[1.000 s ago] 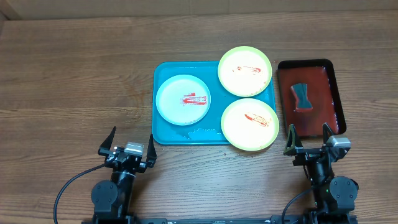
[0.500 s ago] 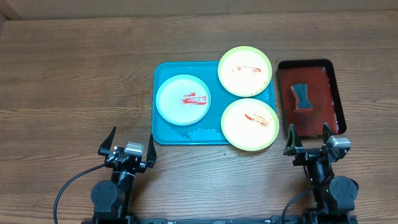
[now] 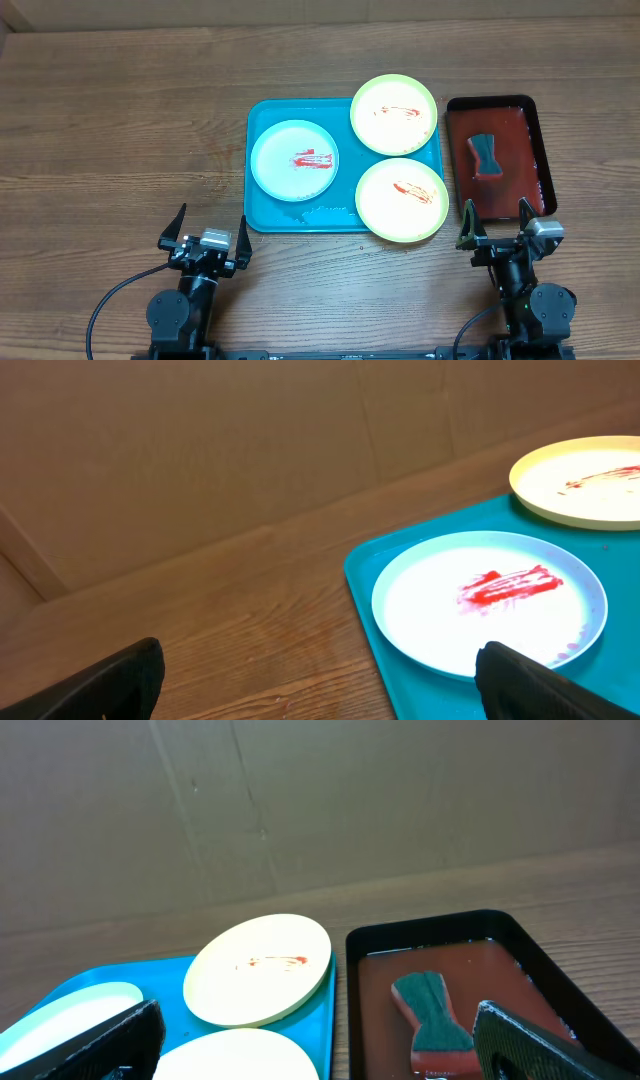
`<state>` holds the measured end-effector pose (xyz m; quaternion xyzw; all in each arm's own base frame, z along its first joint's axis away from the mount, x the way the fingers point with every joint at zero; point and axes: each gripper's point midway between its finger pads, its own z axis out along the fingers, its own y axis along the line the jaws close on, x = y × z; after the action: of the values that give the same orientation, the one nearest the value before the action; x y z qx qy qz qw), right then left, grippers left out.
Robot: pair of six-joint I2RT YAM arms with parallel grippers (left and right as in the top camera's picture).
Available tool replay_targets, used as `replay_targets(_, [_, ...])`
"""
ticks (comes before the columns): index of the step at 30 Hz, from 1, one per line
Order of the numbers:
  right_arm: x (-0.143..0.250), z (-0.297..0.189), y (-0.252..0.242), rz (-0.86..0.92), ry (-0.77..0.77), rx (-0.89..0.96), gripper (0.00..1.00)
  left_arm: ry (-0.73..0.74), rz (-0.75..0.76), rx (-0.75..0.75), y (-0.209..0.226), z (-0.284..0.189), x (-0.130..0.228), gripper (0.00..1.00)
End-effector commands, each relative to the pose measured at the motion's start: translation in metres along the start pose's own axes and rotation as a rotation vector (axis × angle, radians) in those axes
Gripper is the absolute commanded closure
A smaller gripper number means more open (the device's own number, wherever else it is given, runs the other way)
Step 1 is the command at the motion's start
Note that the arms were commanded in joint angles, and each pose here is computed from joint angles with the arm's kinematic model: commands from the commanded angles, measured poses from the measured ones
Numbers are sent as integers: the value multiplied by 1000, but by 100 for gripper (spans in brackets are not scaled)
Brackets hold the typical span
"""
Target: Clean dirty plates on tray and stack at the side
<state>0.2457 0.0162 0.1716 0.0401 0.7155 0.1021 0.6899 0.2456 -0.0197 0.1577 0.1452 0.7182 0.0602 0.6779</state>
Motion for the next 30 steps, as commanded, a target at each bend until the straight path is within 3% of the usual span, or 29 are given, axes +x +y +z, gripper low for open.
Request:
replay_targets(1, [1, 0, 0, 3, -7, 2, 0, 0, 15, -14, 3, 0, 1, 0])
replay_targets(17, [0, 0, 0, 3, -11, 2, 0, -17, 12, 4, 0, 0, -3, 0])
replay_targets(21, [-1, 0, 1, 8, -12, -2, 0, -41, -57, 58, -9, -1, -8, 0])
replay_targets(24, [-12, -3, 3, 45, -25, -6, 0, -57, -146, 66, -8, -2, -16, 0])
replay_targets(30, [-52, -13, 11, 45, -55, -5, 0, -51, -157, 92, -5, -10, -45, 0])
